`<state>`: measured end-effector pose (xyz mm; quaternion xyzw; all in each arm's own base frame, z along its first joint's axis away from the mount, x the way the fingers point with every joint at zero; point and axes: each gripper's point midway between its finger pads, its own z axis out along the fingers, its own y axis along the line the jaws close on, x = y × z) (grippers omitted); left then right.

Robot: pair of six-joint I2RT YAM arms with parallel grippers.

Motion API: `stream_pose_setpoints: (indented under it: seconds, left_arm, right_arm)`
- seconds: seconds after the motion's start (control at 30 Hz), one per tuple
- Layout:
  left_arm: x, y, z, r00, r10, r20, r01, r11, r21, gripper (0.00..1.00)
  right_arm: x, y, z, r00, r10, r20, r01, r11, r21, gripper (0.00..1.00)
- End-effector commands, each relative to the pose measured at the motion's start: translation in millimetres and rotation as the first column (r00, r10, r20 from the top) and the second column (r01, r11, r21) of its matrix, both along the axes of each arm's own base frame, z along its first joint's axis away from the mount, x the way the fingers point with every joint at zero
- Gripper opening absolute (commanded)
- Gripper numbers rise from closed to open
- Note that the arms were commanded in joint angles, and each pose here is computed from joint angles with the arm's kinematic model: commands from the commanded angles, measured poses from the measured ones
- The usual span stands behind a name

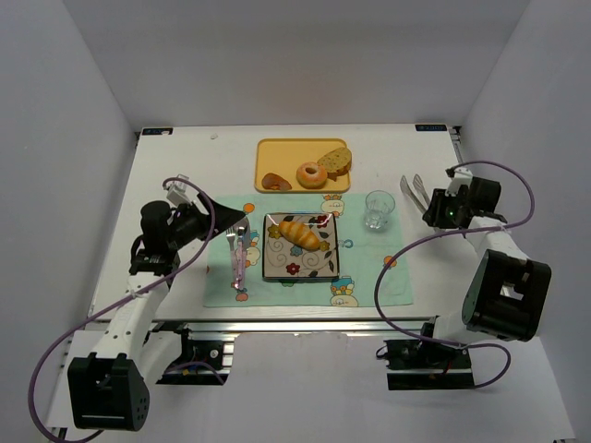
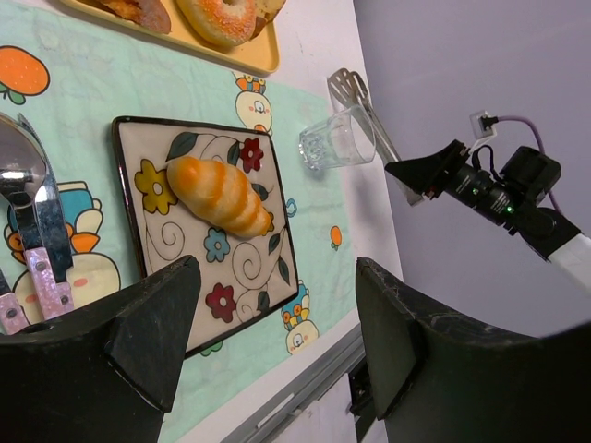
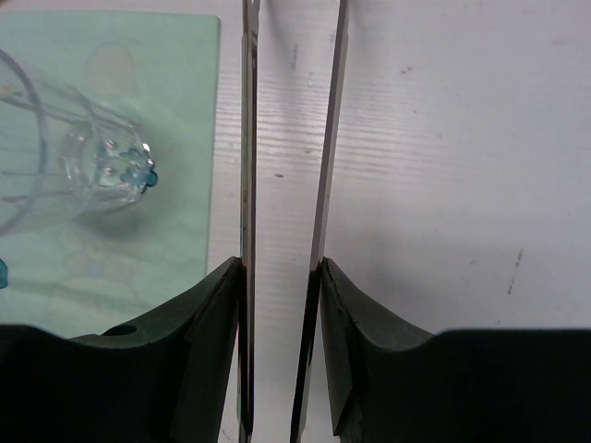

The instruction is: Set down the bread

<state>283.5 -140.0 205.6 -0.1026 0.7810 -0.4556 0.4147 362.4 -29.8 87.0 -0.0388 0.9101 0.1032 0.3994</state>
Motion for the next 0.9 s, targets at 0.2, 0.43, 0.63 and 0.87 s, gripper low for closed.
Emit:
stream_pose_setpoints:
  seconds: [0.2, 0.43, 0.63, 0.87]
  left_arm:
    - [4, -2, 25, 0.998, -0.018, 0.068, 0.018, 1.0, 0.003, 0.78]
    - [7, -2, 30, 0.997, -0.015, 0.077, 0.015, 1.0, 0.01, 0.78]
    - [5, -1, 26, 0.999, -0.004, 0.047, 0.004, 1.0, 0.01, 0.78]
    - [2, 0, 26, 0.999, 0.001, 0.047, -0.001, 1.0, 0.009, 0.78]
  right_arm:
    - [-27, -16, -30, 0.999, 0.01, -0.033, -0.012, 0.997, -0.073, 0.45]
    - [-43, -13, -59, 0.994, 0.056, -0.098, -0.065, 0.994, -0.084, 0.54]
    - [-42, -11, -65, 0.988, 0.079, -0.129, -0.088, 0.994, -0.068, 0.69]
    - [-24, -21, -41, 0.996, 0.043, -0.084, -0.049, 0.996, -0.071, 0.81]
